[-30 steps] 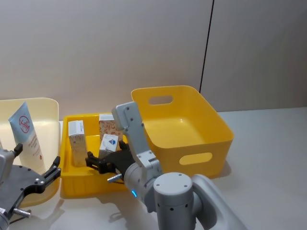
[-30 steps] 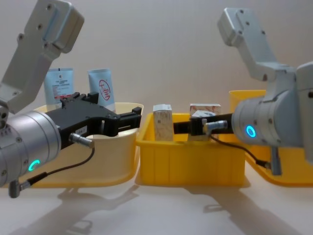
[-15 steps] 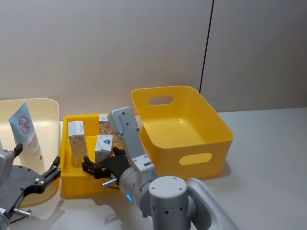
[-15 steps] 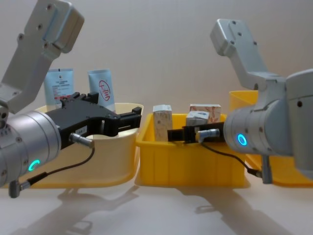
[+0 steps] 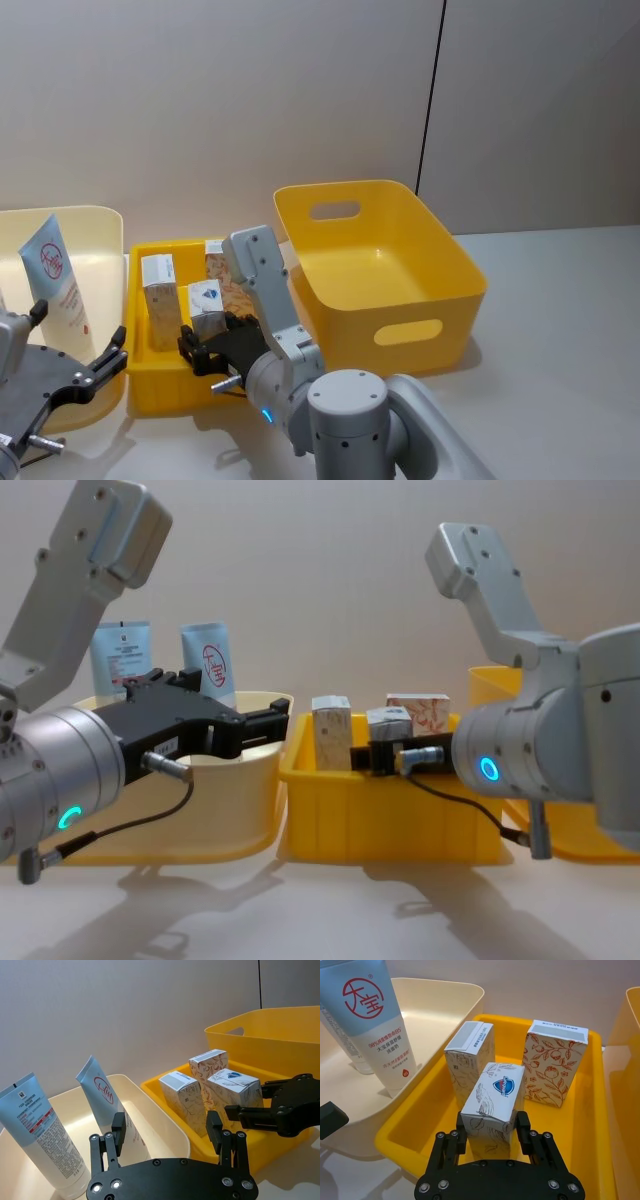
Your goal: Bimanual collaborative sorting of washing and personal care products
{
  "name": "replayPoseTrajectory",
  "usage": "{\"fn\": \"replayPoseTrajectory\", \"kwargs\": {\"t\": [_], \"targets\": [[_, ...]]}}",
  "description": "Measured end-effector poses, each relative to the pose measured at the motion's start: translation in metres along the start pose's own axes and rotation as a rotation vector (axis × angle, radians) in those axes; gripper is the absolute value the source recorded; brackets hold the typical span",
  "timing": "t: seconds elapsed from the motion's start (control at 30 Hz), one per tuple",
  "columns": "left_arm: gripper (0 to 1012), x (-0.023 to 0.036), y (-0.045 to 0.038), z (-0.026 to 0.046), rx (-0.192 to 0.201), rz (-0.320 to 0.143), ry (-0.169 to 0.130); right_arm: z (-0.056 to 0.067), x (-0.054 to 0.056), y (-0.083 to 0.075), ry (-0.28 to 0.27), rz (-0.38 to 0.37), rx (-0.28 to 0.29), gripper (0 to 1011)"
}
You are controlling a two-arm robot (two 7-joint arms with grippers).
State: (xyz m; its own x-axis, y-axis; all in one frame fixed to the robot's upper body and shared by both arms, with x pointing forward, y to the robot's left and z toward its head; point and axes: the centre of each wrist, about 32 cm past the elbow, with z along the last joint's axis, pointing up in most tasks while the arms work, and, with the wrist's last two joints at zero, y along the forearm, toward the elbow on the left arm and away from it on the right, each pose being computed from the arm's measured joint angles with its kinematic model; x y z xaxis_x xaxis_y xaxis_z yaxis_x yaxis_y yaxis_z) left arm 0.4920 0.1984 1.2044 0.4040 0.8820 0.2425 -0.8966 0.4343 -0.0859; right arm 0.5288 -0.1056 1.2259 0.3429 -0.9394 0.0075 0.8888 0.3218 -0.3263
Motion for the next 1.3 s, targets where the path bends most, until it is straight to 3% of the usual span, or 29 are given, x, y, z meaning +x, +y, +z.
{"fn": "replayPoseTrajectory", "kwargs": {"t": [0.7,1.3], "targets": [[1000,0.0000,0.0000,0.0000,0.000,0.000,0.000,-0.0010,-0.0006,0.0008,0.002,0.002,-0.004,454],[1000,0.0000,0.0000,0.0000,0.000,0.000,0.000,-0.0016,-0.0007,0.0009,0.002,0.002,-0.006,445]]}}
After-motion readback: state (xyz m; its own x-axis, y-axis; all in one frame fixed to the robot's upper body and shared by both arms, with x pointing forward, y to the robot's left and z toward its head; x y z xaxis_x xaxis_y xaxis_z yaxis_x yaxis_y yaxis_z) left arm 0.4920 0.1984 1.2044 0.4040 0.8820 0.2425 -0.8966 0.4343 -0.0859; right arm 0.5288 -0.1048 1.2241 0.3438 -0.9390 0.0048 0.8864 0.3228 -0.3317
